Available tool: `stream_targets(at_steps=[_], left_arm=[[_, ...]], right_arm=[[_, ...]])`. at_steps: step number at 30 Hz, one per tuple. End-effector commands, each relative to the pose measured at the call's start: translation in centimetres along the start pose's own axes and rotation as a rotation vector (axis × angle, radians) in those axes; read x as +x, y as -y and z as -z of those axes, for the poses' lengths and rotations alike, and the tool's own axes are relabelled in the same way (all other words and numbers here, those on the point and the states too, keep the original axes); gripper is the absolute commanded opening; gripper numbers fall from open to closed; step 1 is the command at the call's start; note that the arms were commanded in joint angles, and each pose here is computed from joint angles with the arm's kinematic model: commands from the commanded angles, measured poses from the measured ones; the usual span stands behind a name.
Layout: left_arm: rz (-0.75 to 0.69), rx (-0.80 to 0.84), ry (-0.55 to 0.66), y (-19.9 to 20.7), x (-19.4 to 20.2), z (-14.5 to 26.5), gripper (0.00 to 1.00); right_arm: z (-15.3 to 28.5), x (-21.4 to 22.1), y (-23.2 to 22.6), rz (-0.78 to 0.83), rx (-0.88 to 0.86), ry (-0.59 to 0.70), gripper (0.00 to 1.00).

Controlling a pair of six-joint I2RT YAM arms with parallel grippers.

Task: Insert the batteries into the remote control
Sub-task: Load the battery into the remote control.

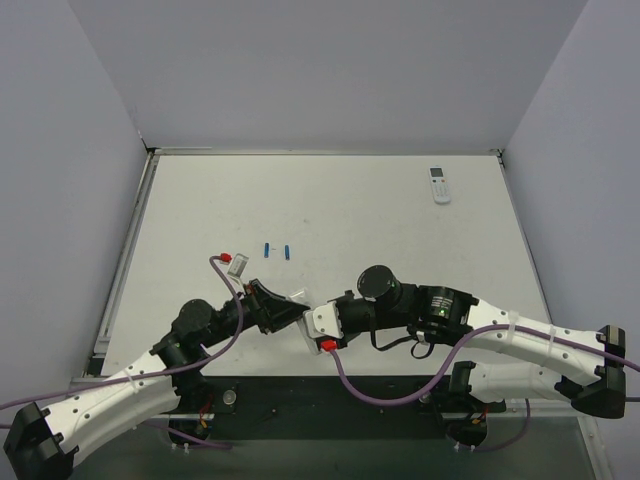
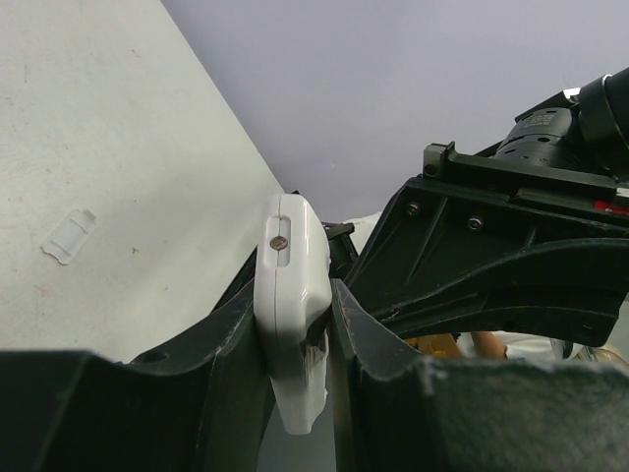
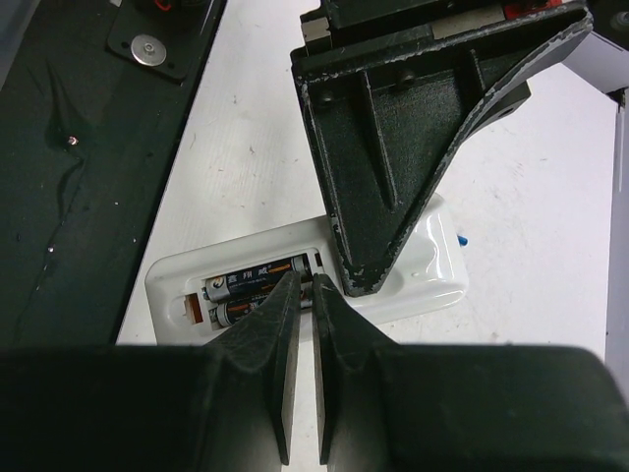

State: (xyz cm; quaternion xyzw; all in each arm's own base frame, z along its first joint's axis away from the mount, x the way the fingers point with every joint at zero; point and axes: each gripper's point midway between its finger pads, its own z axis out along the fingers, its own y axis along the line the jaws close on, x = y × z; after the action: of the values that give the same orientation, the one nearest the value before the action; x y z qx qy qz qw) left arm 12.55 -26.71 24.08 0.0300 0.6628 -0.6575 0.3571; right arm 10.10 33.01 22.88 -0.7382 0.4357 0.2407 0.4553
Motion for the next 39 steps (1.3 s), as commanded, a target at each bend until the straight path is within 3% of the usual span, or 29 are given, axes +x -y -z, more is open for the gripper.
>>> stream_targets(at_steps=[1, 18, 22, 30, 36, 39], left_arm=[[-0.059, 0.23, 0.151, 7.7, -4.5, 0.6, 0.0], [-0.109, 0.293, 0.206, 10.4, -6.1, 1.6, 0.0], [-0.131, 0.3, 0.244, 10.8, -6.7, 2.1, 0.0], [-0.143, 0.339, 0.258, 11.4, -6.7, 2.7, 0.0], [-0.153, 0.372, 0.269, 12.1, -6.8, 3.2, 0.0], [-0.159, 0.387, 0.269, 12.5, -6.8, 3.4, 0.0]], right_arm=[[-0.7, 2.9, -3.0, -0.078, -0.103, -0.079, 0.05], [-1.3, 8.9, -5.1, -0.075, -0.12, -0.313, 0.06], [-1.6, 8.9, -6.0, -0.136, -0.138, -0.292, 0.01], [-2.5, 7.4, -6.9, -0.355, -0.164, -0.087, 0.0], [-2.9, 9.2, -6.6, -0.397, -0.135, -0.142, 0.01], [-3.3, 9.9, -6.5, -0.408, -0.112, -0.157, 0.06]])
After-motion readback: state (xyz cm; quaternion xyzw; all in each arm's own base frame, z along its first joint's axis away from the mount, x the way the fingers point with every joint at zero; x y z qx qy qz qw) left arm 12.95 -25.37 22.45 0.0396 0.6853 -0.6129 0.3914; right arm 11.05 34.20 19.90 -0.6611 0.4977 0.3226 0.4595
